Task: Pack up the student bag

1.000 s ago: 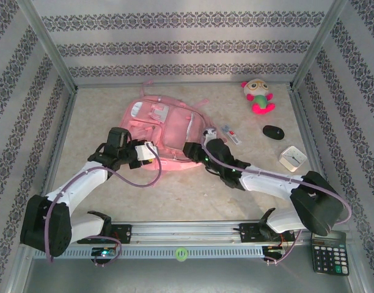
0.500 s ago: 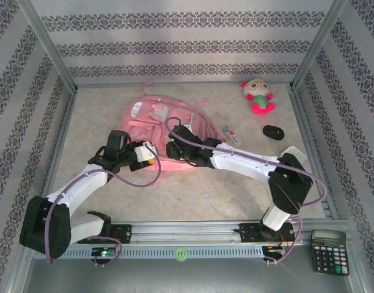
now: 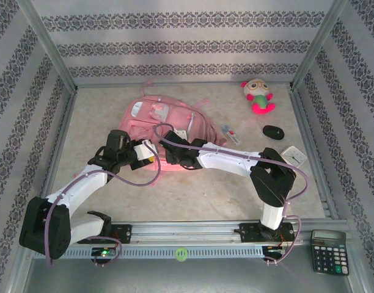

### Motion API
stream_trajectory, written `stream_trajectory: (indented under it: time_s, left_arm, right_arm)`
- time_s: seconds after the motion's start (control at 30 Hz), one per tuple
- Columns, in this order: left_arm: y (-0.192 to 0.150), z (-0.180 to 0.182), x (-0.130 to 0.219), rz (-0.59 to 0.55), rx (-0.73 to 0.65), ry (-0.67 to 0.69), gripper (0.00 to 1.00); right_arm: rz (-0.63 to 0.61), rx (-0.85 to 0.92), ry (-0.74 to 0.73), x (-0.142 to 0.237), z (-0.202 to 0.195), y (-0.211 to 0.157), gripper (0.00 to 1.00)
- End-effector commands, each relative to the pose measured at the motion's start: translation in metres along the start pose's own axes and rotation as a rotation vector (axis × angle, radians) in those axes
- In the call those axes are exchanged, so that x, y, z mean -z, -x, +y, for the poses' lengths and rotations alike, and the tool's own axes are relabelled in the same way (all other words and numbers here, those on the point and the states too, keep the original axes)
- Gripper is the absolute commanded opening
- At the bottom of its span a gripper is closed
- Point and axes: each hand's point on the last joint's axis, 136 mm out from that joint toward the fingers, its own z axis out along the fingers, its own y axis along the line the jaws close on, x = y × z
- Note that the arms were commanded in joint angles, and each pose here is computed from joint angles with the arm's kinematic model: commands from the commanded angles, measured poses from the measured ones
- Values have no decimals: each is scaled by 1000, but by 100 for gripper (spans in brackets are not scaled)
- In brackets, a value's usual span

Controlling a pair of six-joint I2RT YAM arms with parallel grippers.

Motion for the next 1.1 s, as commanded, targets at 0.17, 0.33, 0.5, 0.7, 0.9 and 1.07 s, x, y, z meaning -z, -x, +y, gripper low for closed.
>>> stream_trajectory:
  time_s: [0.17,0.33,0.5,0.7,0.9,1.07]
  left_arm:
    - [5,8,5,-25,16,39,52]
    - [4,8,4,-21,16,38,52]
    - [4,8,4,-21,18,38,52]
    - [11,3,6,-56,9,8,53]
    - [29,-14,2,-130,-103,-92,66]
    - [24,-22,-15,-81,-256,-119,68]
  right_arm:
    - [-91,-22,-132,-1,-14,11,28]
    - [-126,-44,-127,6,-17,14,14]
    - [-153,-69,-115,11,-22,15,2]
    - [-212,-116,-1,25,-17,20,0]
    - [-204,-189,199,43,-14,23,24]
    - [-127,-296,347,47,-15,20,34]
